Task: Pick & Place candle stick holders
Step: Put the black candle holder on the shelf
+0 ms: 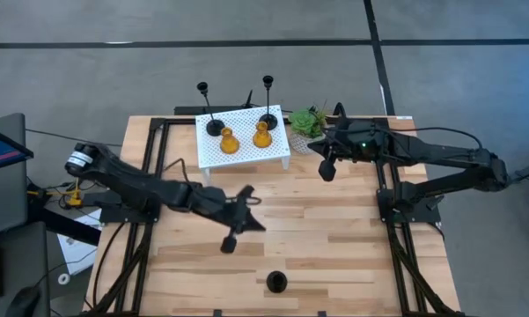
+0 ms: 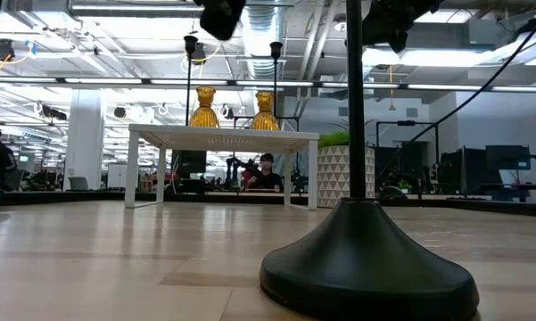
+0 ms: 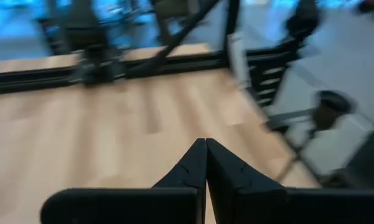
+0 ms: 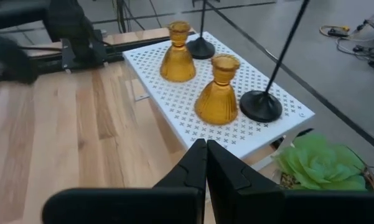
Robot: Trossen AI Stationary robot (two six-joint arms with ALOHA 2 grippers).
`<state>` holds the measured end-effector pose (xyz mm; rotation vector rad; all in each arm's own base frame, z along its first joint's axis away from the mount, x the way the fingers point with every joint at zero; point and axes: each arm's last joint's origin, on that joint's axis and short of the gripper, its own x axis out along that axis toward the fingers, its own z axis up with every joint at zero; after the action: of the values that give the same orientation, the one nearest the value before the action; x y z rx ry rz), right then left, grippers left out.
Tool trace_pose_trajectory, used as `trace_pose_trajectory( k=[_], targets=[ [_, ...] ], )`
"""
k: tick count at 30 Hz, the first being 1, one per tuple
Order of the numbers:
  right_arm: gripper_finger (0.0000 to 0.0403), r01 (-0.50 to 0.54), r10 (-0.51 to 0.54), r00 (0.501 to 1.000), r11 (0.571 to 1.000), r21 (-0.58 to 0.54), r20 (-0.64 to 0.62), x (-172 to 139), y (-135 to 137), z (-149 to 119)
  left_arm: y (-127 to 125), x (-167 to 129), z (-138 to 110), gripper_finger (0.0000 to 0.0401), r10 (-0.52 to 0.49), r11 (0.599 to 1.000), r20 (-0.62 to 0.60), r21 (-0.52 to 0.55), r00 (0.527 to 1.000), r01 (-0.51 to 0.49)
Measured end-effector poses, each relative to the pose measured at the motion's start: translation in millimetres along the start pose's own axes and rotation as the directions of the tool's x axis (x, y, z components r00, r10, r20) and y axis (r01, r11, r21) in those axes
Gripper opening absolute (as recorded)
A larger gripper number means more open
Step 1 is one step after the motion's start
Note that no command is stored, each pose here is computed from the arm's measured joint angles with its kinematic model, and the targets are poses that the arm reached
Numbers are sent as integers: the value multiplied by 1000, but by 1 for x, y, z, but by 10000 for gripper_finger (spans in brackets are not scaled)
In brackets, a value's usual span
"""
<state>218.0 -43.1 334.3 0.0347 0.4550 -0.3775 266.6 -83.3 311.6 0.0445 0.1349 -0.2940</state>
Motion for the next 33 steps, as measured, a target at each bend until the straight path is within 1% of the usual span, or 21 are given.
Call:
trace_pose_trajectory(
  k=[3, 8, 10, 12, 14, 17, 20, 22, 26, 33],
  targets=[
    [0, -12, 12, 1000, 1000, -10, -2, -1, 3, 0, -7, 12, -20, 5, -98, 995, 24, -6, 995, 99],
    [0, -52, 52, 999, 998, -25, -13, -2, 10, -2, -18, 38, -48, 5, -137, 987, 8, -89, 991, 137],
    [0, -116, 116, 993, 993, -23, -30, -3, 14, -3, -21, 49, -55, 5, -142, 984, 36, -104, 989, 145],
    [0, -196, 196, 979, 981, 10, -60, -4, 19, -6, -23, 57, -59, 5, -144, 981, 84, -119, 986, 153],
    [0, -262, 265, 959, 964, 40, -104, -6, 25, -10, -25, 63, -62, 5, -148, 973, 125, -158, 981, 167],
    [0, -313, 312, 934, 950, 23, -175, -11, 36, -18, -31, 66, -68, 5, -166, 948, 106, -255, 980, 188],
    [0, -335, 327, 922, 942, -7, -208, -15, 46, -22, -43, 67, -72, 5, -203, 924, 89, -312, 975, 221],
    [0, -344, 332, 920, 939, -24, -208, -17, 51, -23, -52, 66, -73, 5, -213, 922, 88, -310, 973, 230],
    [0, -362, 346, 914, 931, -41, -212, -20, 57, -24, -64, 65, -74, 5, -178, 933, 83, -302, 981, 195],
    [0, -368, 351, 912, 929, -44, -213, -21, 59, -24, -71, 65, -77, 5, -157, 961, 74, -219, 985, 170]
  ],
)
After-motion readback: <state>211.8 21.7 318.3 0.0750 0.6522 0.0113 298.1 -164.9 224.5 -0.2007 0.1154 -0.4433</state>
